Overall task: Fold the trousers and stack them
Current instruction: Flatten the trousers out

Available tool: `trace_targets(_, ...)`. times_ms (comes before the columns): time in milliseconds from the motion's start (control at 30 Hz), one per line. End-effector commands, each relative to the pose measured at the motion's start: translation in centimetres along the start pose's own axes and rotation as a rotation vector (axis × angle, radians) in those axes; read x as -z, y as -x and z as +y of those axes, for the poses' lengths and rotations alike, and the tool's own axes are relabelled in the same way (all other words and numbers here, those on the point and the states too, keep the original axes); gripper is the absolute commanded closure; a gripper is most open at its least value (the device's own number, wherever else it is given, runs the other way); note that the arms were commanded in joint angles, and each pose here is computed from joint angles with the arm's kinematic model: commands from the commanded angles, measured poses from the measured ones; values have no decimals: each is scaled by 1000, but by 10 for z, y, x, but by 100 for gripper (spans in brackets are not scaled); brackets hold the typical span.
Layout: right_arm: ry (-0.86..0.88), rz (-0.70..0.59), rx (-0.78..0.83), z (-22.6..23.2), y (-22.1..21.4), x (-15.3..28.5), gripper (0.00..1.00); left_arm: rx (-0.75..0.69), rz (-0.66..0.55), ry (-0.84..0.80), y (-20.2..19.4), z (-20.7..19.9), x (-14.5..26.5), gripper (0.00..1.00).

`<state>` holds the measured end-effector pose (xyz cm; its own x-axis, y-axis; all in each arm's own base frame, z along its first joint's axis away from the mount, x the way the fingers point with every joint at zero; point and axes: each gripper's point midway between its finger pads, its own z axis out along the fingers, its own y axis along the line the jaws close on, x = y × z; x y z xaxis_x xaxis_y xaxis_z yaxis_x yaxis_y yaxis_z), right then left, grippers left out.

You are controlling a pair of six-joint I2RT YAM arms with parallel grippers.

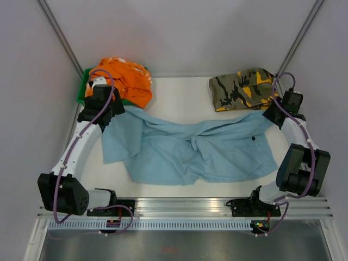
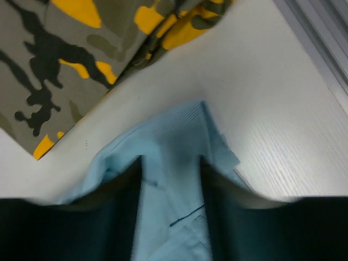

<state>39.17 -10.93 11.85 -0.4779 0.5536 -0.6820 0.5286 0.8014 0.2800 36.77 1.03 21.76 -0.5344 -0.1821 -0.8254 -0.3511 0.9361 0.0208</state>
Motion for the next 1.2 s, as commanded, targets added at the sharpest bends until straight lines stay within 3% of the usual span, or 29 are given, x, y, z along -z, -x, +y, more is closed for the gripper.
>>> trace_targets(0,210,-72,38,44,38,22,38,85,21,51,8,9,14,0)
trace_targets(100,292,-60,25,60,39,46,2,178,114,101,-22,20,24,0)
trace_targets(300,258,-36,-26,51,22,61,2,447,278,219,-99,44,10,0)
trace_targets(467,218,33,-37,35,-12,58,2,656,353,240,-131,73,-15,0)
trace_targets(600,194,65,-42,27,-28,57,2,732,412,295,-155,90,-29,2)
trace_targets(867,104,92,-56,11,-37,53,2,795,473,300,-181,85,-68,11)
trace_targets(1067,36,55,-99,1,-28,58,2,749,481,358,-190,95,-82,48)
trace_targets(1100,34,54,-104,1,-28,58,2,730,473,349,-188,95,-85,65)
trace_targets(1167,26,54,-118,-1,-29,60,2,719,449,341,-182,97,-88,86)
